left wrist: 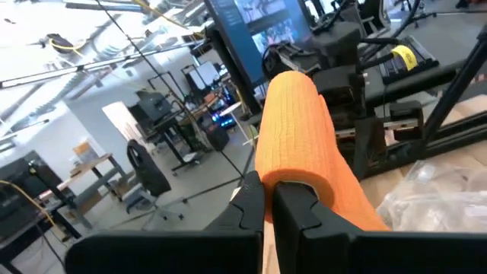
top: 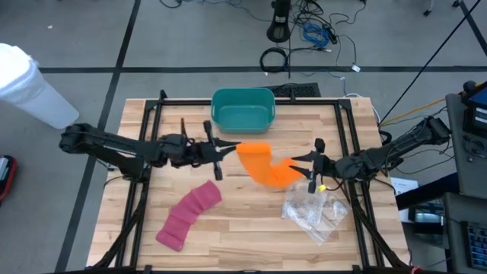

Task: Roll bandage
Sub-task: Roll the orange bandage

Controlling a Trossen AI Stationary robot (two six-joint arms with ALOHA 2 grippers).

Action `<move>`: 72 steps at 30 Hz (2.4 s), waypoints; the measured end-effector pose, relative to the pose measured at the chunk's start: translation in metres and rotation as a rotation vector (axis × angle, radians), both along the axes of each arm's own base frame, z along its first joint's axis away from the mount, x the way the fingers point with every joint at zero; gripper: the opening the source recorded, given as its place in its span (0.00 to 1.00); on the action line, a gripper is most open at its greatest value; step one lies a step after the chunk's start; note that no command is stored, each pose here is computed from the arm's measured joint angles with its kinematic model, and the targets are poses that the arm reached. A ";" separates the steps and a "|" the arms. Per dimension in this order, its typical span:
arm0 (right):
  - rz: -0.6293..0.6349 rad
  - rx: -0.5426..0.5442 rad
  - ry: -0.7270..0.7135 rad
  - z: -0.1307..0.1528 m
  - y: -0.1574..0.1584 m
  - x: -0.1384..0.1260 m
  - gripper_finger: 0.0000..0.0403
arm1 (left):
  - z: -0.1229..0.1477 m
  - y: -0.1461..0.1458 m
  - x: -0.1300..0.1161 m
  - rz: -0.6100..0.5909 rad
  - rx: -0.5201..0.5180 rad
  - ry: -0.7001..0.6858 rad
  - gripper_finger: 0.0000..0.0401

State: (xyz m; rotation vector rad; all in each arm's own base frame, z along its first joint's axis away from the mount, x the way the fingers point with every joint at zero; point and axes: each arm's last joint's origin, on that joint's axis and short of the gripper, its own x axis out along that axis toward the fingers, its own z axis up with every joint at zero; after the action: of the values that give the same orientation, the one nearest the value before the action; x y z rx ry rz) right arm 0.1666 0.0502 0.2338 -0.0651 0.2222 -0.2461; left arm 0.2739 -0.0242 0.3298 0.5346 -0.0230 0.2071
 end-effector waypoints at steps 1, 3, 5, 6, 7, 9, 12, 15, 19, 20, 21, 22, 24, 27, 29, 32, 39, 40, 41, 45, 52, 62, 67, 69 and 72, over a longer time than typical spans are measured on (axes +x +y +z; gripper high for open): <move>0.000 0.002 -0.006 0.000 0.000 0.001 0.29 | 0.003 0.001 -0.005 -0.001 -0.012 -0.004 0.01; 0.001 0.018 -0.014 0.001 0.000 0.001 0.29 | 0.009 0.003 -0.011 -0.008 -0.063 -0.016 0.01; -0.001 0.041 -0.020 0.001 0.001 0.001 0.29 | 0.009 0.005 -0.015 -0.035 -0.114 0.002 0.01; 0.001 0.051 -0.019 0.001 0.001 0.001 0.29 | 0.008 0.006 -0.015 -0.044 -0.131 0.016 0.01; 0.007 0.055 -0.016 0.000 0.002 0.000 0.29 | 0.006 0.007 -0.014 -0.050 -0.139 0.029 0.01; 0.045 0.066 -0.018 0.000 0.006 0.002 0.29 | 0.000 0.007 -0.008 -0.048 -0.135 0.057 0.01; 0.100 0.084 -0.040 0.000 0.012 0.004 0.29 | -0.009 0.008 0.003 -0.039 -0.135 0.065 0.01; 0.154 0.035 0.027 -0.006 0.016 0.004 0.29 | -0.025 0.011 0.016 -0.048 -0.149 0.052 0.01; 0.131 0.014 0.189 -0.024 0.015 0.002 0.29 | -0.043 0.017 0.033 -0.041 -0.166 0.038 0.01; 0.090 0.027 0.214 -0.028 0.013 0.002 0.29 | -0.045 0.019 0.035 -0.051 -0.169 0.035 0.01; 0.039 0.041 0.226 -0.031 0.012 0.003 0.29 | -0.048 0.021 0.037 -0.061 -0.170 0.042 0.01; -0.014 0.062 0.223 -0.033 0.011 0.004 0.29 | -0.051 0.023 0.039 -0.069 -0.180 0.052 0.01; -0.077 0.076 0.225 -0.038 0.011 0.005 0.29 | -0.057 0.027 0.042 -0.062 -0.206 0.072 0.01; -0.086 0.034 0.219 -0.041 0.019 0.006 0.29 | -0.061 0.035 0.045 -0.046 -0.222 0.068 0.01; -0.134 -0.042 0.196 -0.042 0.024 0.005 0.29 | -0.064 0.041 0.046 -0.061 -0.231 0.056 0.01; -0.225 -0.174 0.204 -0.047 0.028 0.003 0.29 | -0.073 0.048 0.043 -0.109 -0.277 0.029 0.01; -0.247 -0.220 0.272 -0.062 0.026 0.013 0.30 | -0.082 0.043 0.033 -0.169 -0.235 -0.040 0.01; -0.235 -0.209 0.264 -0.062 0.026 0.016 0.32 | -0.082 0.042 0.033 -0.182 -0.224 -0.040 0.01; -0.219 -0.203 0.255 -0.061 0.026 0.020 0.33 | -0.082 0.040 0.034 -0.188 -0.211 -0.035 0.01; -0.126 -0.205 0.169 -0.050 0.027 0.033 0.42 | -0.086 0.032 0.034 -0.219 -0.092 0.024 0.01; -0.062 -0.118 -0.024 -0.029 0.019 0.047 0.60 | -0.087 0.019 0.034 -0.241 0.077 0.042 0.01; 0.069 0.016 -0.072 -0.043 0.014 0.069 0.67 | -0.082 0.014 0.034 -0.075 0.126 0.008 0.01; 0.050 0.009 -0.071 -0.055 0.010 0.079 0.54 | -0.081 0.014 0.033 -0.012 0.145 0.012 0.01; 0.044 0.027 -0.054 -0.059 0.010 0.080 0.48 | -0.081 0.015 0.033 0.020 0.142 0.019 0.01; 0.049 0.053 -0.016 -0.064 0.010 0.079 0.41 | -0.082 0.015 0.033 0.043 0.140 0.025 0.01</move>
State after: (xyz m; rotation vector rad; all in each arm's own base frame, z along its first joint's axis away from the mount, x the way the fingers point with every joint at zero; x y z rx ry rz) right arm 0.2459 0.0604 0.1696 -0.0164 0.2109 -0.1920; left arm 0.3070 -0.0093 0.2480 0.6773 -0.0015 0.2416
